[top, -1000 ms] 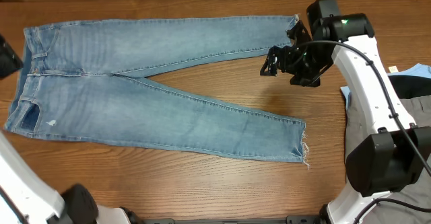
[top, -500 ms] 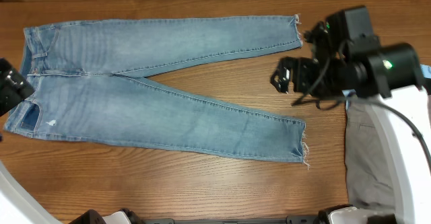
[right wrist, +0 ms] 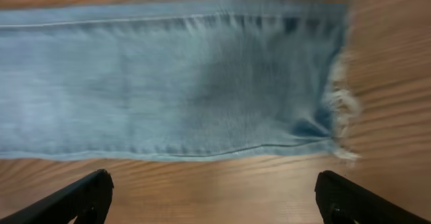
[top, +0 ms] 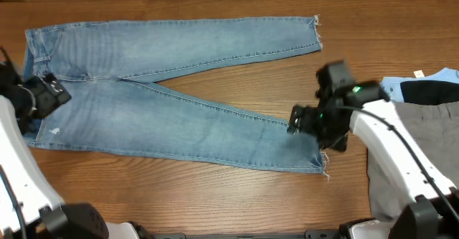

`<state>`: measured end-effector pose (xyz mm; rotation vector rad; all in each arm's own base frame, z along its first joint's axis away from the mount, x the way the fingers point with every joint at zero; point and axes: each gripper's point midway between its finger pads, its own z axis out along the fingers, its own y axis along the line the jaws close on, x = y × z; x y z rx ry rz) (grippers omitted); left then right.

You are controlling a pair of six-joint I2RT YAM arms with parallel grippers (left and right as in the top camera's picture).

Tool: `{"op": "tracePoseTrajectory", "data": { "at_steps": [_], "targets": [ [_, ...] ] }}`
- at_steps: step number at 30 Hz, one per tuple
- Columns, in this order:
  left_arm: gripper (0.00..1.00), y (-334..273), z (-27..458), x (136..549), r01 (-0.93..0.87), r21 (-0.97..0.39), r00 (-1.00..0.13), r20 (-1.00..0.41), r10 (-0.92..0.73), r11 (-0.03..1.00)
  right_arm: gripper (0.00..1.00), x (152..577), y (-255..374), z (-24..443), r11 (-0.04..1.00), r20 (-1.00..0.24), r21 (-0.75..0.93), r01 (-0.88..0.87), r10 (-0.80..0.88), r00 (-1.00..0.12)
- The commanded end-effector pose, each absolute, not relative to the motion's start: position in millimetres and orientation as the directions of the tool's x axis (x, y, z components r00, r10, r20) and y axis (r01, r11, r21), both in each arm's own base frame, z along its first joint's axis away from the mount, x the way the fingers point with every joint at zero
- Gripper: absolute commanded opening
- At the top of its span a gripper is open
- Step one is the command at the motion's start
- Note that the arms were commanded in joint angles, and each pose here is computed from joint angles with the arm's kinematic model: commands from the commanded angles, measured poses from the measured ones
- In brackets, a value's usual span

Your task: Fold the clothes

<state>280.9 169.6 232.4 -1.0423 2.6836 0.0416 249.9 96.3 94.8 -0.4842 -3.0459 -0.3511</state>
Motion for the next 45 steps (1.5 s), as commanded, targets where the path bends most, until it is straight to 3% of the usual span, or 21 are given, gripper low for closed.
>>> {"op": "tracePoseTrajectory", "data": {
  "at_steps": [1,4,12,22,27,34,39,45],
  "targets": [
    [1.0,174.8,207.3,275.9,-0.693,-0.03,-0.7,-0.207,-0.683,0.72,0.99,231.0,100.4,71.4,0.861,0.185,0.251,0.443,0.407,-0.895],
    [1.0,187.6,186.6,271.4,-0.72,0.044,-0.686,-0.195,-0.701,0.693,0.95,223.0,88.2,55.6,0.84,0.207,0.224,0.494,0.454,-0.866],
    [1.0,202.0,146.6,253.5,-0.777,0.051,-0.628,-0.112,-0.77,0.627,0.92,202.4,60.5,29.1,0.731,0.275,0.149,0.666,0.616,-0.738],
    [1.0,239.8,143.9,230.5,-0.868,-0.002,-0.493,-0.133,-0.86,0.497,0.74,196.0,52.6,-1.4,0.605,0.275,0.14,0.784,0.737,-0.617],
    [1.0,248.2,144.3,225.5,-0.883,-0.005,-0.464,-0.144,-0.874,0.47,0.7,191.6,49.0,-4.0,0.573,0.295,0.135,0.808,0.756,-0.585],
    [1.0,252.1,145.0,228.1,-0.887,-0.011,-0.454,-0.162,-0.876,0.462,0.43,194.8,40.6,-5.3,0.557,0.274,0.131,0.82,0.775,-0.57],
    [1.0,252.0,144.8,227.8,-0.887,-0.01,-0.455,-0.161,-0.876,0.462,0.06,204.5,39.1,-1.3,0.603,0.247,0.171,0.779,0.739,-0.627],
    [1.0,251.8,144.8,227.6,-0.887,-0.01,-0.455,-0.16,-0.876,0.462,0.04,227.4,35.9,25.2,0.635,0.206,0.208,0.744,0.715,-0.668]
  ]
}}
